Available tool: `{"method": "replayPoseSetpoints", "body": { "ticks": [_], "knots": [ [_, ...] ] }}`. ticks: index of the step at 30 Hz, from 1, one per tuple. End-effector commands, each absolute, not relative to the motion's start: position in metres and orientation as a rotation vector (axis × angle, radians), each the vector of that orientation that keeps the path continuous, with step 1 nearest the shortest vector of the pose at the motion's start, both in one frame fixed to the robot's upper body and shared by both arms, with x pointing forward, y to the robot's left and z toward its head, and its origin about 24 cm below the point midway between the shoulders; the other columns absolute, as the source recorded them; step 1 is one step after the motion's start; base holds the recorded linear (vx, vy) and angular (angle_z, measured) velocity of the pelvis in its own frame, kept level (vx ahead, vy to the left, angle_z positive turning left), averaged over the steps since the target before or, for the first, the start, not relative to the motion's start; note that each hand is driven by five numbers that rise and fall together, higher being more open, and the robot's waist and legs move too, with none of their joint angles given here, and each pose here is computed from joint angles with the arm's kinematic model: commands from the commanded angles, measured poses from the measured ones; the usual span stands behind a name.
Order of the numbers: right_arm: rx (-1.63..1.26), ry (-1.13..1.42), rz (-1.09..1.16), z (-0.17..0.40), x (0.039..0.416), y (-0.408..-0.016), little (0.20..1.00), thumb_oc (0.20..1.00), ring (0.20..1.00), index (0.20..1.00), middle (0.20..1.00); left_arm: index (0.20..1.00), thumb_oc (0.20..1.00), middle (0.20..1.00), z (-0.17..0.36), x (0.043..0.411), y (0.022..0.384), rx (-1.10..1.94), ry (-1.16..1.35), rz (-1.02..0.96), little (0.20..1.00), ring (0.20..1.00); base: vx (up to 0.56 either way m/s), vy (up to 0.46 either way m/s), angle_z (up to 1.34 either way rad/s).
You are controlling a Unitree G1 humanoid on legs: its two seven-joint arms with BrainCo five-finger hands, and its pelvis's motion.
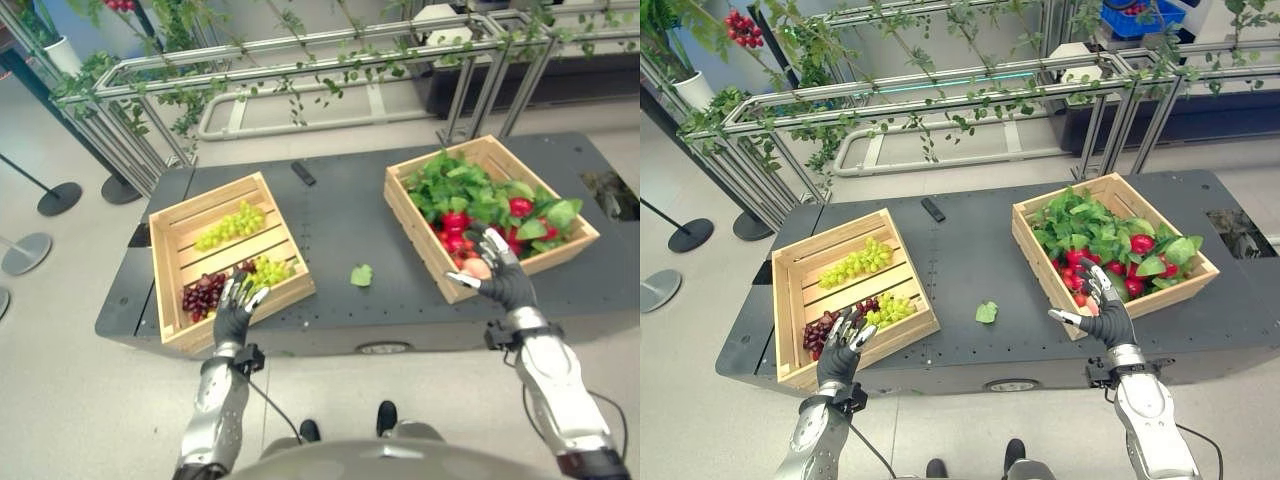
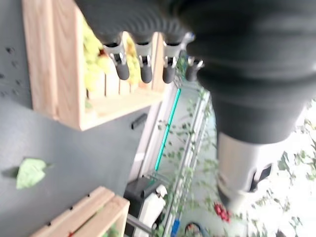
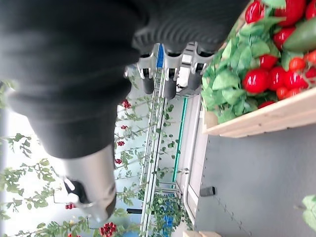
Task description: Pick up the fruits from the basket on one side to the basket on the other side
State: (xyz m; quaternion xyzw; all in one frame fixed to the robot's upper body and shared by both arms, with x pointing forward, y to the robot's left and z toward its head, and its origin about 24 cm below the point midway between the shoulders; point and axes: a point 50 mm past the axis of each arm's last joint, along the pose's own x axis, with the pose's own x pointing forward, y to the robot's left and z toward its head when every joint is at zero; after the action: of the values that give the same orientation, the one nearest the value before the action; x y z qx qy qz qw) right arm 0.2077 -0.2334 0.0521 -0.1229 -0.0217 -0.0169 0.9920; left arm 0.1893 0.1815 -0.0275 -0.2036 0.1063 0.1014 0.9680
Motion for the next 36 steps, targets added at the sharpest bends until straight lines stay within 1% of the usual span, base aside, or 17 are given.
{"method": "replayPoseSetpoints", "body": {
  "ticks": [1, 11, 16, 23, 27, 30, 31, 35, 36],
  "knots": [
    [-0.198, -0.179, -0.05, 0.071, 0.211, -0.229, 1.0, 1.0, 1.0, 1.0, 1.0, 1.0, 1.0, 1.0, -0.009, 0.198, 0.204, -0.384, 0.097, 0.241, 1.0, 1.0, -0.02, 0.188, 0.21],
    [-0.143, -0.137, -0.102, 0.059, 0.209, -0.227, 1.0, 1.0, 1.0, 1.0, 1.0, 1.0, 1.0, 1.0, 0.0, 0.2, 0.215, -0.288, 0.074, 0.235, 1.0, 1.0, -0.03, 0.194, 0.08],
    [-0.13, -0.109, -0.123, 0.052, 0.205, -0.228, 1.0, 1.0, 1.0, 1.0, 1.0, 1.0, 1.0, 1.0, -0.002, 0.201, 0.214, -0.239, 0.088, 0.221, 1.0, 1.0, -0.01, 0.152, -0.08],
    [-0.125, -0.062, -0.098, 0.041, 0.204, -0.224, 1.0, 1.0, 1.0, 1.0, 1.0, 1.0, 1.0, 1.0, -0.003, 0.201, 0.215, -0.196, 0.098, 0.23, 1.0, 1.0, 0.04, -0.023, -0.09],
    [-0.175, 0.009, -0.07, 0.029, 0.2, -0.228, 1.0, 1.0, 1.0, 1.0, 1.0, 1.0, 1.0, 1.0, -0.01, 0.198, 0.218, -0.165, 0.129, 0.208, 1.0, 1.0, 0.08, -0.067, -0.13],
    [-0.226, 0.155, -0.035, 0.0, 0.196, -0.232, 1.0, 1.0, 1.0, 1.0, 1.0, 1.0, 1.0, 1.0, -0.037, 0.193, 0.218, -0.181, 0.256, 0.209, 1.0, 1.0, 0.07, -0.129, 0.0],
    [-0.225, 0.154, -0.034, 0.0, 0.197, -0.232, 1.0, 1.0, 1.0, 1.0, 1.0, 1.0, 1.0, 1.0, -0.037, 0.193, 0.218, -0.181, 0.255, 0.209, 1.0, 1.0, 0.03, -0.192, 0.01],
    [-0.204, 0.314, -0.053, -0.034, 0.188, -0.239, 1.0, 1.0, 1.0, 1.0, 1.0, 1.0, 1.0, 1.0, -0.065, 0.19, 0.212, -0.216, 0.386, 0.186, 1.0, 1.0, -0.07, -0.13, 0.07],
    [-0.204, 0.313, -0.053, -0.034, 0.188, -0.239, 1.0, 1.0, 1.0, 1.0, 1.0, 1.0, 1.0, 1.0, -0.065, 0.191, 0.212, -0.216, 0.385, 0.186, 1.0, 1.0, -0.03, -0.038, 0.17]
  ]
}}
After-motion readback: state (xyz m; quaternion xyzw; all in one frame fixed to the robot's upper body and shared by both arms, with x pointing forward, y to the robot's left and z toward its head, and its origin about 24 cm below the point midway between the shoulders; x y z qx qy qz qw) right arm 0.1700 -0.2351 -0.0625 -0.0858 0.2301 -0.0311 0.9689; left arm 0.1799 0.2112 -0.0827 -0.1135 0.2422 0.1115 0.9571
